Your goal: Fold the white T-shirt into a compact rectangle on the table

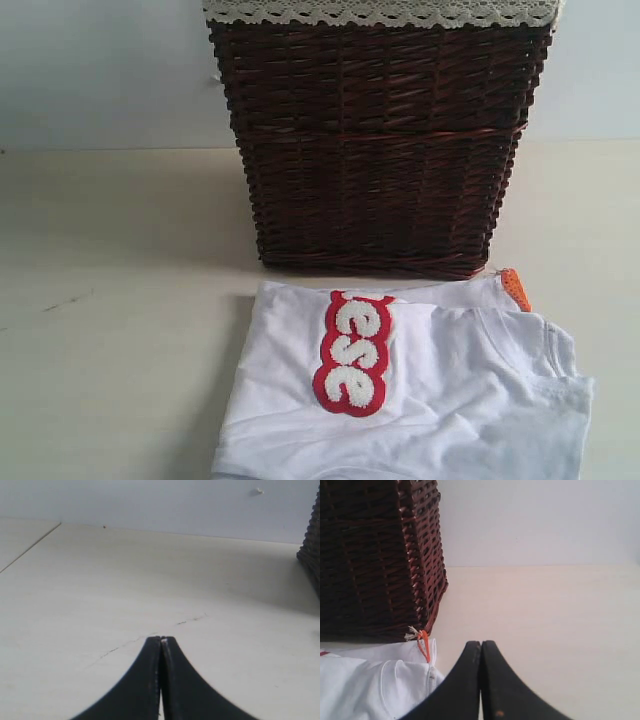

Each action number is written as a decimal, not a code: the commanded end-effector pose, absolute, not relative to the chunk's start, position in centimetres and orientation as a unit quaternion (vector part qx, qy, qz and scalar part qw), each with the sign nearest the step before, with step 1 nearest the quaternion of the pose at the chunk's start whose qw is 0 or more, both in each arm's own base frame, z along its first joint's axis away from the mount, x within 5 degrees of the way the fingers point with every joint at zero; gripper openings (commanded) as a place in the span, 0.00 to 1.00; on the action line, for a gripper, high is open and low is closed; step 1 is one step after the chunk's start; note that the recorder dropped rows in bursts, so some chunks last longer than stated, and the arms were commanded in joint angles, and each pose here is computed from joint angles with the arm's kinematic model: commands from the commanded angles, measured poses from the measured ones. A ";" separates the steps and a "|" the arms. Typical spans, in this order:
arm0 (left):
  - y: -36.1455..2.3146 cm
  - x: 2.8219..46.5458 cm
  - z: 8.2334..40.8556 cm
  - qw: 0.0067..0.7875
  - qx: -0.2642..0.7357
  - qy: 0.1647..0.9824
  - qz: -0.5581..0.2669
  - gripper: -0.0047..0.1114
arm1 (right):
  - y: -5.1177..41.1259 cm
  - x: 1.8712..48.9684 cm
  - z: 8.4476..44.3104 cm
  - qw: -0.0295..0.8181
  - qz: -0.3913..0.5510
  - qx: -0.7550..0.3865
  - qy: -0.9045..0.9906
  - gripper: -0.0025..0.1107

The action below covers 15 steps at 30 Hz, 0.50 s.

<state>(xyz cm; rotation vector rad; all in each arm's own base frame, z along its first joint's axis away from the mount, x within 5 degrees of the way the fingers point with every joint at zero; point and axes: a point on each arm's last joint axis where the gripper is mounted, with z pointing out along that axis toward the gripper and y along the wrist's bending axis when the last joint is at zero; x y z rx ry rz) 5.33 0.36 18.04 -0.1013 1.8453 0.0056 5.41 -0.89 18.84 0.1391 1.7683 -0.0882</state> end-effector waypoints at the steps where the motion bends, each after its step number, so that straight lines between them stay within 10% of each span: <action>1: 0.4 5.3 18.1 0.608 -0.043 0.793 0.004 0.04 | -1.0 5.3 18.5 0.622 -0.042 0.065 0.779 0.02; 15: 0.4 5.3 18.1 0.608 -0.043 0.793 0.004 0.04 | -0.8 5.3 18.4 0.621 -0.017 0.084 0.779 0.02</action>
